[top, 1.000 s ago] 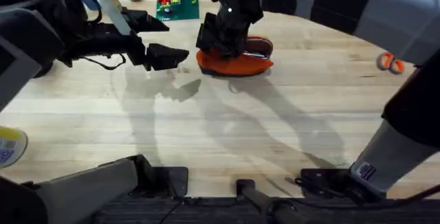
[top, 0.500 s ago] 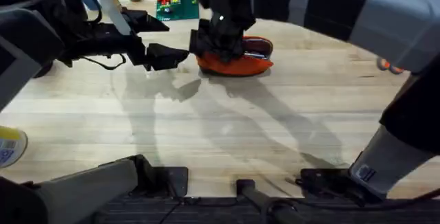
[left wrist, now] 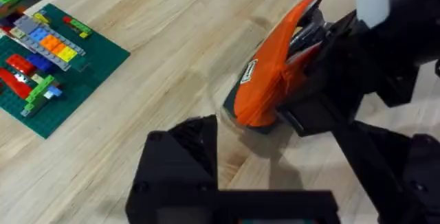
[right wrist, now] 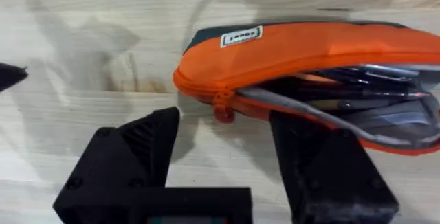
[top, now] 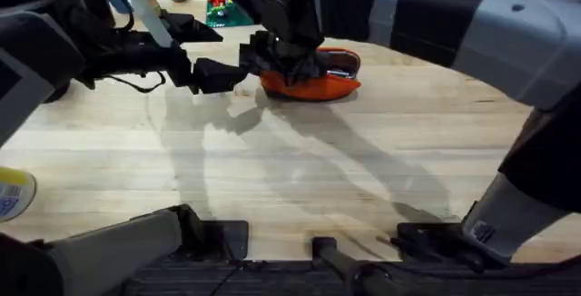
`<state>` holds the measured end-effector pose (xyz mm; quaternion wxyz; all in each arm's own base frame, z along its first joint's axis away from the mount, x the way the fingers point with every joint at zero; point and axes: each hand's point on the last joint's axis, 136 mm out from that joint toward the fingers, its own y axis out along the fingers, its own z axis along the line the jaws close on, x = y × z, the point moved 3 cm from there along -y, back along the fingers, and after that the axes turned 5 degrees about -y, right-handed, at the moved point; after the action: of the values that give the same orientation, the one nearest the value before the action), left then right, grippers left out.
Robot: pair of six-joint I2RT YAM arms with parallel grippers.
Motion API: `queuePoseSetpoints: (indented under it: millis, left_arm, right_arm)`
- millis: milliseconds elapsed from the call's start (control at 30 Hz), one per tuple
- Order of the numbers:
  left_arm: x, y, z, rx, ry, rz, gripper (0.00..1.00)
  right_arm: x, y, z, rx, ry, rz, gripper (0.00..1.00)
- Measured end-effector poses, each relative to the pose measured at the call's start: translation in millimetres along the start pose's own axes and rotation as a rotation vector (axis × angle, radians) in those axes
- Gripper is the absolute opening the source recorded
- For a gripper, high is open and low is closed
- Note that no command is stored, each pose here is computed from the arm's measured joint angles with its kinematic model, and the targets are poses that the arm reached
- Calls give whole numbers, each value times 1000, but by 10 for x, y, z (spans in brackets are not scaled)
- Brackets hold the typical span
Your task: Unzip the bag, pick up the pens from the table one at a time and place them inside, then zip the bag closed.
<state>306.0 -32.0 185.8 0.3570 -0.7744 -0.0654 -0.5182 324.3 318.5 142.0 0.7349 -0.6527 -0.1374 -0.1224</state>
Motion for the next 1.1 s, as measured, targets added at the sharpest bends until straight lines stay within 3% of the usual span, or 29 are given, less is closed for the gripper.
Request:
queuePoseSetpoints:
  millis: [300, 567, 1100]
  left_arm:
    - [0, 0, -1, 0, 0, 0, 993]
    - [4, 4, -6, -3, 1, -2, 993]
    - [5, 4, -6, -3, 1, -2, 992]
  right_arm:
    - [1, -5, 24, 2, 0, -10, 700]
    - [15, -6, 16, -8, 2, -22, 470]
    - [16, 34, -8, -29, -5, -27, 395]
